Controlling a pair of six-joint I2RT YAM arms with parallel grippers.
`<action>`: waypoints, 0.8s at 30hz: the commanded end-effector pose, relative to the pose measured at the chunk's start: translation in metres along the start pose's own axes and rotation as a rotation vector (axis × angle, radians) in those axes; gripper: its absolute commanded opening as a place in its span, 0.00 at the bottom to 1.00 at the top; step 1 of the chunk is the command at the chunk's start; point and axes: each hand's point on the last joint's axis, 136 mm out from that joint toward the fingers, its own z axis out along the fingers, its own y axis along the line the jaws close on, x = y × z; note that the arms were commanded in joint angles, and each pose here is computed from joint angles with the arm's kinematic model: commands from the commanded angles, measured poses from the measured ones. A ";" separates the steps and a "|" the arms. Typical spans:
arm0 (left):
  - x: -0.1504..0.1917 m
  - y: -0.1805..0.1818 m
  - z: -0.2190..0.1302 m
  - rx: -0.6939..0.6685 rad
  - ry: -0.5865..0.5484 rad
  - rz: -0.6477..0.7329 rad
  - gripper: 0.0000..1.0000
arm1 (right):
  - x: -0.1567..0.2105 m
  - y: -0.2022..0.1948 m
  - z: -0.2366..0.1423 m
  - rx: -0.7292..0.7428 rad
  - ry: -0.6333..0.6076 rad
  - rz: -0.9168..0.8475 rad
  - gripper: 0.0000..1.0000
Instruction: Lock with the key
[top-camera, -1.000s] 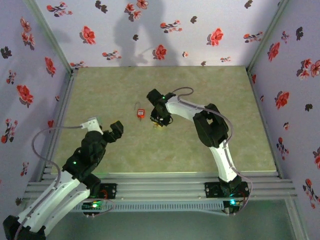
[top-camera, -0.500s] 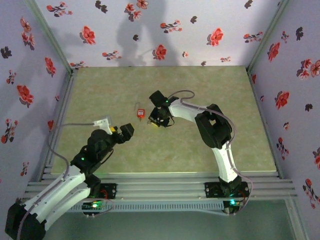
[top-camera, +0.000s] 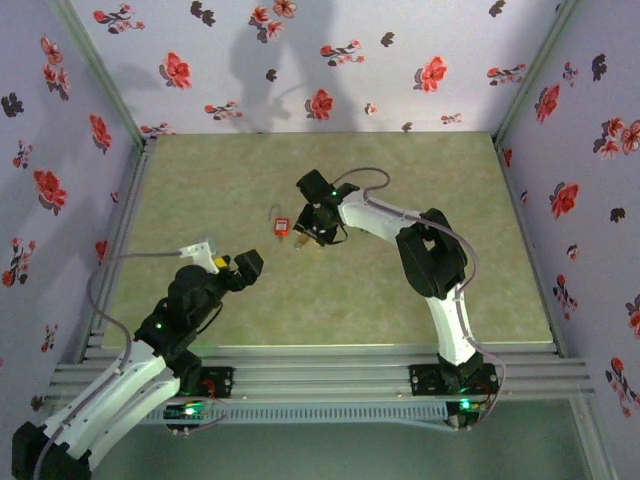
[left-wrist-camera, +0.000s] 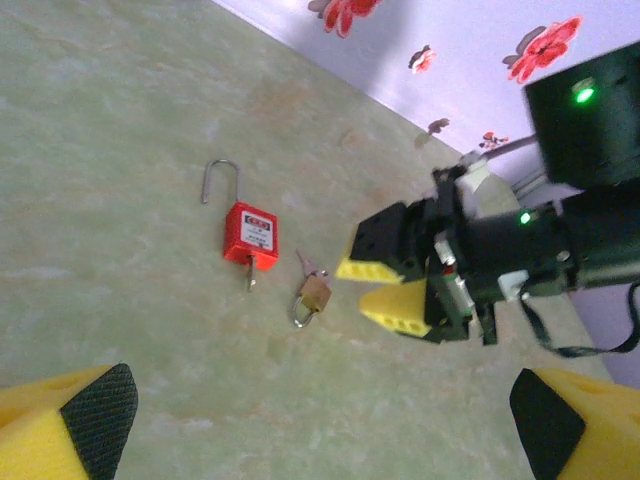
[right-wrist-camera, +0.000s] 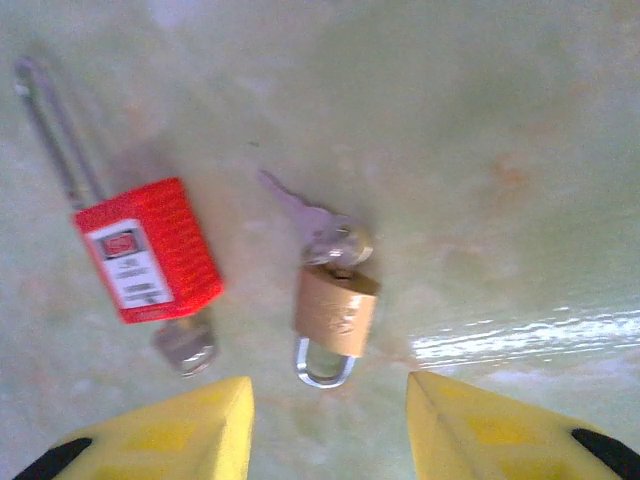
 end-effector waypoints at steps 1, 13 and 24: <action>-0.011 0.001 -0.005 -0.025 -0.031 0.027 1.00 | 0.000 -0.010 0.007 0.088 -0.003 -0.026 0.44; -0.015 0.002 -0.010 -0.038 -0.043 0.045 1.00 | 0.002 -0.010 0.030 0.208 0.031 -0.094 0.43; -0.015 0.003 -0.011 -0.046 -0.038 0.055 1.00 | 0.005 -0.026 0.051 0.311 0.062 -0.125 0.34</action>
